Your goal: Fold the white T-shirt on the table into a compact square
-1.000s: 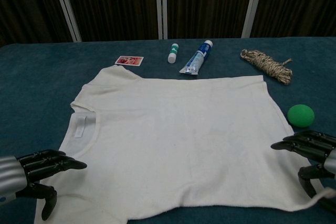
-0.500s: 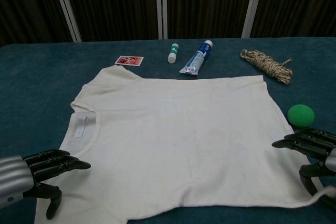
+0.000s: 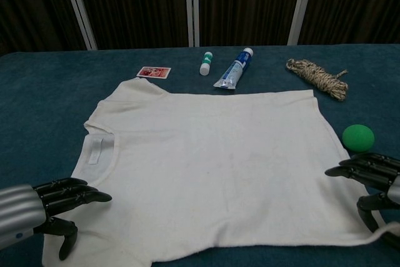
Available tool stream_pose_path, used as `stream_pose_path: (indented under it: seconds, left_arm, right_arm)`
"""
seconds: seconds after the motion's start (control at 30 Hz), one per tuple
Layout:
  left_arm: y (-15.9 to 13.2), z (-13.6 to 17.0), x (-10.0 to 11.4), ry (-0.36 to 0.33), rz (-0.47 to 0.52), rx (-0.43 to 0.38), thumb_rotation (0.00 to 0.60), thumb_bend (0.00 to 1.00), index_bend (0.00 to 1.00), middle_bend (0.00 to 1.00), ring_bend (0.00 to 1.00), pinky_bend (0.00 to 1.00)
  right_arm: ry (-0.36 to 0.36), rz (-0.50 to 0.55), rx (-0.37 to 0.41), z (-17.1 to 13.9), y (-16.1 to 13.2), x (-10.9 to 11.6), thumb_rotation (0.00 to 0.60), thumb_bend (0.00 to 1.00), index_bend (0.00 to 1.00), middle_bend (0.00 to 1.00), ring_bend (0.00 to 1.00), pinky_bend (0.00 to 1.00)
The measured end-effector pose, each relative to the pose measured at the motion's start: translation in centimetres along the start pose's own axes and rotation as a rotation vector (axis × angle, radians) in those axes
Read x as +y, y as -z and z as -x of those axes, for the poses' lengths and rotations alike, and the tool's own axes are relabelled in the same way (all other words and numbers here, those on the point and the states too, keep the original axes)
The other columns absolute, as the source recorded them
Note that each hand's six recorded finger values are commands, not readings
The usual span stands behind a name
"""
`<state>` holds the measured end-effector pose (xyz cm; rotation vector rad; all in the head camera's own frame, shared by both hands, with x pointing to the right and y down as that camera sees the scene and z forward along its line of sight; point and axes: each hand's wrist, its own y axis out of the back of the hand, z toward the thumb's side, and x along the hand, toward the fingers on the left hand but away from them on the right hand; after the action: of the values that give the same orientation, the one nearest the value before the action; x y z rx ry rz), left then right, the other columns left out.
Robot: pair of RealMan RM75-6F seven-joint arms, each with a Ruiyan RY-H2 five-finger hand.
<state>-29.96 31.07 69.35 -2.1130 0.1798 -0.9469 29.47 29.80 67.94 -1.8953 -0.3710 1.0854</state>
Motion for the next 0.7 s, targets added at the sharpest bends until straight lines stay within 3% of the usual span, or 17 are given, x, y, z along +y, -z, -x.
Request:
stream_pose_path:
  seconds: [0.47, 0.7]
  left_arm:
    - [-0.03, -0.82, 0.02, 0.015, -0.019, -0.014, 0.600, 0.51, 0.52, 0.00, 0.00, 0.00]
    - [0.50, -1.02, 0.45, -0.011, -0.016, 0.006, 0.600, 0.52, 0.60, 0.00, 0.00, 0.00]
  right_arm:
    - [-0.005, -0.007, -0.013, -0.01, 0.55, 0.01, 0.600, 0.46, 0.69, 0.08, 0.00, 0.00]
    - [-0.009, -0.004, -0.008, -0.02, 0.53, 0.03, 0.600, 0.47, 0.69, 0.08, 0.00, 0.00]
